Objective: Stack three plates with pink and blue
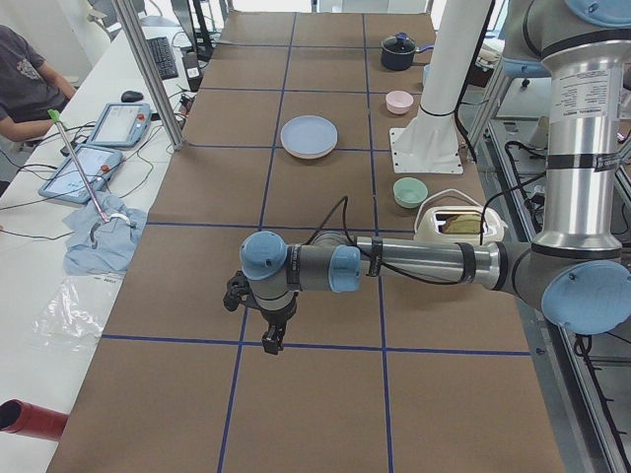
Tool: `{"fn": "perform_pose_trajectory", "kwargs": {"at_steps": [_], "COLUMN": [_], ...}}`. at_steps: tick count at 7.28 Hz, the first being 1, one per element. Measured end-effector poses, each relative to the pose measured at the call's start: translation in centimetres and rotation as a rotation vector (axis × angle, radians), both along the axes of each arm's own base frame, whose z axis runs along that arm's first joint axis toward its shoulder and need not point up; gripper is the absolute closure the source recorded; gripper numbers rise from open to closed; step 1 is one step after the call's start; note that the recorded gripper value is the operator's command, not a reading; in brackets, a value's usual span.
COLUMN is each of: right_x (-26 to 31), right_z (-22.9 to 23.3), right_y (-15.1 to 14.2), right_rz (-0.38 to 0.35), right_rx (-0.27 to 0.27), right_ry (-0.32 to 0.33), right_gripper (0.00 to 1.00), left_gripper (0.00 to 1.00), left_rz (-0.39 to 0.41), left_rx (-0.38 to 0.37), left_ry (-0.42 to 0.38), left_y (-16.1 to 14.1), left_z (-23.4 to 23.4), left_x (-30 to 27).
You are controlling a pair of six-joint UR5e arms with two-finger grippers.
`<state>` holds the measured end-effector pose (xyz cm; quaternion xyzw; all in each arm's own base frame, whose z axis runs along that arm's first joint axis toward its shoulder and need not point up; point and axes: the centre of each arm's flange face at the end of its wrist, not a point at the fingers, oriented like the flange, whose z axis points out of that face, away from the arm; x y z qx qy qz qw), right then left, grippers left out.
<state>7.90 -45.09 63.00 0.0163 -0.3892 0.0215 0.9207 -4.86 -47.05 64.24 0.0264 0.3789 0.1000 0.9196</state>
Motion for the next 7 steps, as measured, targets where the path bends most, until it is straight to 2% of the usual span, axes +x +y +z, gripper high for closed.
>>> {"fn": "perform_pose_trajectory", "kwargs": {"at_steps": [2,3,7], "right_x": [0.01,0.01,0.02], "right_z": [0.03,-0.02,-0.21], "right_y": [-0.06,-0.14,-0.34], "right_rz": [0.0,0.0,0.0], "right_rx": [-0.001,0.001,0.005], "right_ry": [0.0,0.001,0.001], "right_gripper": [0.0,0.0,0.0], "left_gripper": [0.0,0.0,0.0], "left_rz": [-0.088,-0.104,-0.112], "left_rx": [-0.091,-0.109,-0.118], "left_ry": [0.059,0.07,0.076], "left_y": [0.01,0.03,0.02], "left_z": [-0.46,-0.55,-0.62], "left_x": [0.38,0.46,0.55]}}
